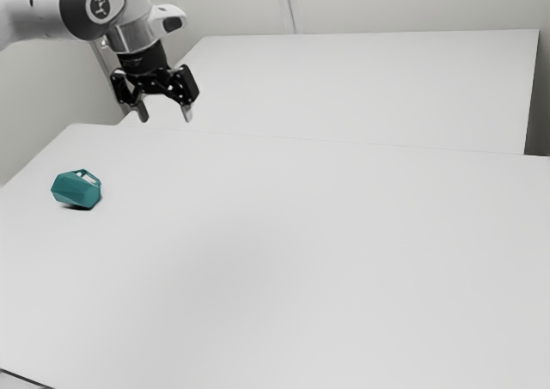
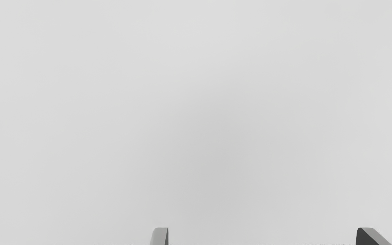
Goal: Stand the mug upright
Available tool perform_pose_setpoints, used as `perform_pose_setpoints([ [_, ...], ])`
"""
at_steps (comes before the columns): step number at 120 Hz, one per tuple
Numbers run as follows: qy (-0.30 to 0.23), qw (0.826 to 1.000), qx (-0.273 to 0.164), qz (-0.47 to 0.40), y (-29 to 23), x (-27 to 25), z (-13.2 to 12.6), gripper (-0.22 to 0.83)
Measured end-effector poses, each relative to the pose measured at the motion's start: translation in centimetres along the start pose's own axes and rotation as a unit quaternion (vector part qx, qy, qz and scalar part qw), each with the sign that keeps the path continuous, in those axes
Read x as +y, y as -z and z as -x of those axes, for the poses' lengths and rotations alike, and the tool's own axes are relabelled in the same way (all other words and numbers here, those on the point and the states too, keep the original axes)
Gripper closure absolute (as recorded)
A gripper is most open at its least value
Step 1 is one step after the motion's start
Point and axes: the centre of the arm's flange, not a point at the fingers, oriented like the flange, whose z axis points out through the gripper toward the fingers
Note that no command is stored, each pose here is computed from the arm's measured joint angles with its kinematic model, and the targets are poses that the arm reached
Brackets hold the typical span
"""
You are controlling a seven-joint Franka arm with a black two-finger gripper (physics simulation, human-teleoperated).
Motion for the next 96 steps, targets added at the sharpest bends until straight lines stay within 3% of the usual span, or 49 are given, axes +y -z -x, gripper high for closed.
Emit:
perform_pose_setpoints([
  [21,0.090,0.995,-0.047,0.013,-5.3,-9.0,0.0,0.00],
  [40,0.154,0.986,-0.052,0.035,-8.8,-16.0,-0.3,0.00],
  [67,0.155,0.982,-0.032,0.099,-12.8,-23.9,-2.6,0.00],
  [83,0.166,0.977,-0.005,0.133,-14.3,-31.9,-1.7,0.00],
  [96,0.145,0.977,0.014,0.156,-15.6,-35.5,-1.5,0.00],
])
